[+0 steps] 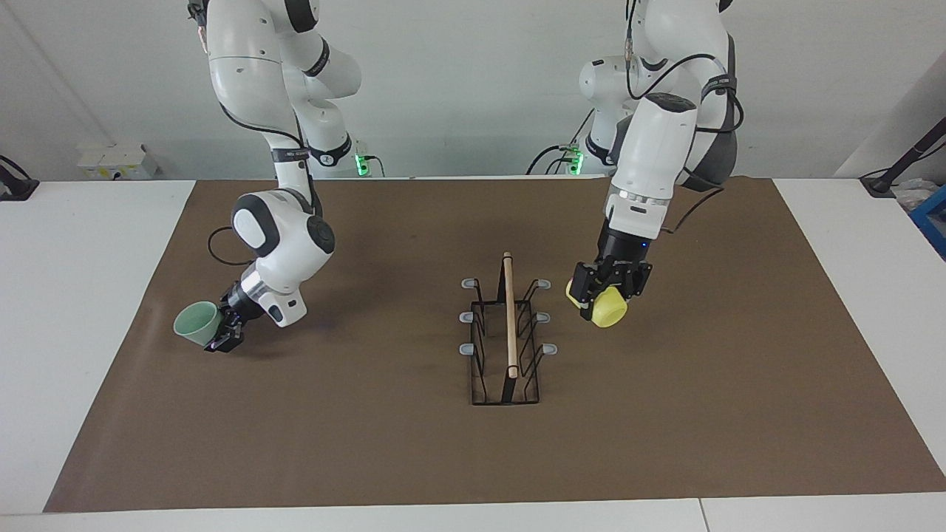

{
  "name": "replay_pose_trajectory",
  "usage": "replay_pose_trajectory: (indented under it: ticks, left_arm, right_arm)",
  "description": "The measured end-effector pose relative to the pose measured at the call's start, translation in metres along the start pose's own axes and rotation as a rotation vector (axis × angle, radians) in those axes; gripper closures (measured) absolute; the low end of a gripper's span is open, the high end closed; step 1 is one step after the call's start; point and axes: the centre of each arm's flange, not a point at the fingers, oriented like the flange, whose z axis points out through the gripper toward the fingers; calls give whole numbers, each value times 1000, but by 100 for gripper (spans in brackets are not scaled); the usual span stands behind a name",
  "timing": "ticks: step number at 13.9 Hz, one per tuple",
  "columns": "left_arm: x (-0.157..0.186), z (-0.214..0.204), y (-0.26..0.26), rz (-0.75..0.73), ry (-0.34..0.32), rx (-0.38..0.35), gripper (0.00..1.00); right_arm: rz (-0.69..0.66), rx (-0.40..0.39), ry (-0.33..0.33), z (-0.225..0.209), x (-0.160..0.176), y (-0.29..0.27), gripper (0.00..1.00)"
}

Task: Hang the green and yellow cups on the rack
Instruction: 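Carry the yellow cup to the rack with the left gripper, then hang the yellow cup on a peg while the right gripper brings the green cup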

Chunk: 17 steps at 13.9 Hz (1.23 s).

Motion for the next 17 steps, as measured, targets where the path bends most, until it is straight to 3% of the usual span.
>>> replay_pose_trajectory:
  ticks: [5, 8, 12, 17]
  left_arm:
    - [-46, 5, -11, 71, 126, -117, 35]
    - [-61, 8, -19, 89, 168, -160, 35]
    - [-72, 12, -24, 104, 166, -163, 35]
    - [-91, 17, -21, 126, 138, -162, 35]
  right_arm:
    - [144, 90, 243, -54, -30, 8, 33]
    - [235, 143, 392, -73, -38, 9, 33]
    - [390, 228, 697, -111, -42, 17, 33]
    - [555, 252, 1009, -176, -60, 23, 33]
